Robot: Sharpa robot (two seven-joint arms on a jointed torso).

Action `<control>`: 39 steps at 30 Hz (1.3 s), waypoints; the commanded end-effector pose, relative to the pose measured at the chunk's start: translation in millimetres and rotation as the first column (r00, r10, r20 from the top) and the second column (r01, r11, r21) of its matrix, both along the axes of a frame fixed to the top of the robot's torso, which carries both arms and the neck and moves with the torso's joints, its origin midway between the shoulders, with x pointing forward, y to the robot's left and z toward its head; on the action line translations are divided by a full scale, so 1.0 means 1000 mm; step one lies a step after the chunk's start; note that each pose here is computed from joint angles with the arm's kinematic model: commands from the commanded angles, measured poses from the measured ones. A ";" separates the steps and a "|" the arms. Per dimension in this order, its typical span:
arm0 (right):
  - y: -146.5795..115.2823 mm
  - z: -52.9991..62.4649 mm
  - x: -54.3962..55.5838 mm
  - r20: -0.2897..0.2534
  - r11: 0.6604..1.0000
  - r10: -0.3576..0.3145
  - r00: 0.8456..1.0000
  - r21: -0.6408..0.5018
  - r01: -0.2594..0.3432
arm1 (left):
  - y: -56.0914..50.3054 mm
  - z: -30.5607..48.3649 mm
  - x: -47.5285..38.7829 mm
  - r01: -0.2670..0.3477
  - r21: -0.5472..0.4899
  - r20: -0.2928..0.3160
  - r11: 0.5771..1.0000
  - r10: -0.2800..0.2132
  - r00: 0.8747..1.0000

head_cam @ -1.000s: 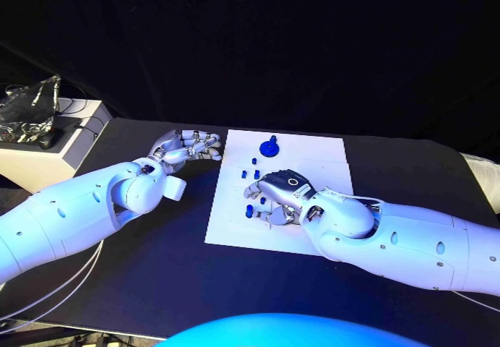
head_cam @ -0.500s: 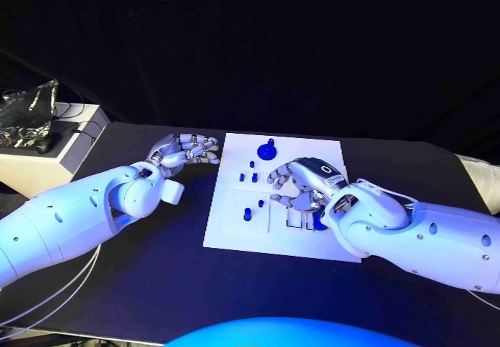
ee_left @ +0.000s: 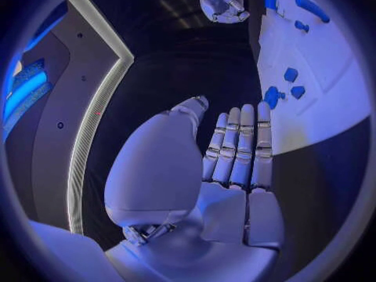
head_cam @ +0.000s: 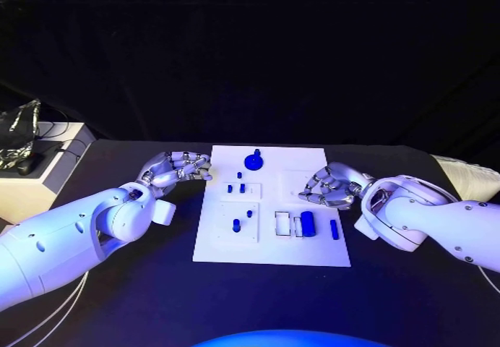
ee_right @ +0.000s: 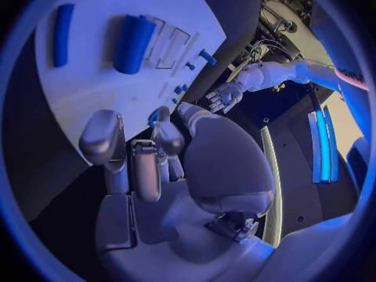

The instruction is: Assemble the parts on the task board

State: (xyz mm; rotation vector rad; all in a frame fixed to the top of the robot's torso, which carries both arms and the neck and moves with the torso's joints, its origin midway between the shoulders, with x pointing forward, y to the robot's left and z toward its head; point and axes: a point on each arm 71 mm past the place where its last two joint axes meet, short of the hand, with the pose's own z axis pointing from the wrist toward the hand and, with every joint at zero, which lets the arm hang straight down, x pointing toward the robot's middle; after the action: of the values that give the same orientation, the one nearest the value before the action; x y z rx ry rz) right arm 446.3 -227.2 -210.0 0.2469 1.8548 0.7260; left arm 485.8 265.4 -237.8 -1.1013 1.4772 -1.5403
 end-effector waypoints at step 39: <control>0.006 -0.031 -0.015 -0.357 0.959 -0.213 0.910 -0.255 0.125 | -0.009 -0.0070 -0.0148 0.025 -0.001 -0.001 1.000 -0.025 1.000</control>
State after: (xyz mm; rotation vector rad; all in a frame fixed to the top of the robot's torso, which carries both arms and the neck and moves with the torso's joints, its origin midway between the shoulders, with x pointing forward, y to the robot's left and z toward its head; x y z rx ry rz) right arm 430.8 -222.8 -240.2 0.4329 2.2236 0.3683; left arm 471.5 258.5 -244.4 -1.0918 1.4903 -1.5482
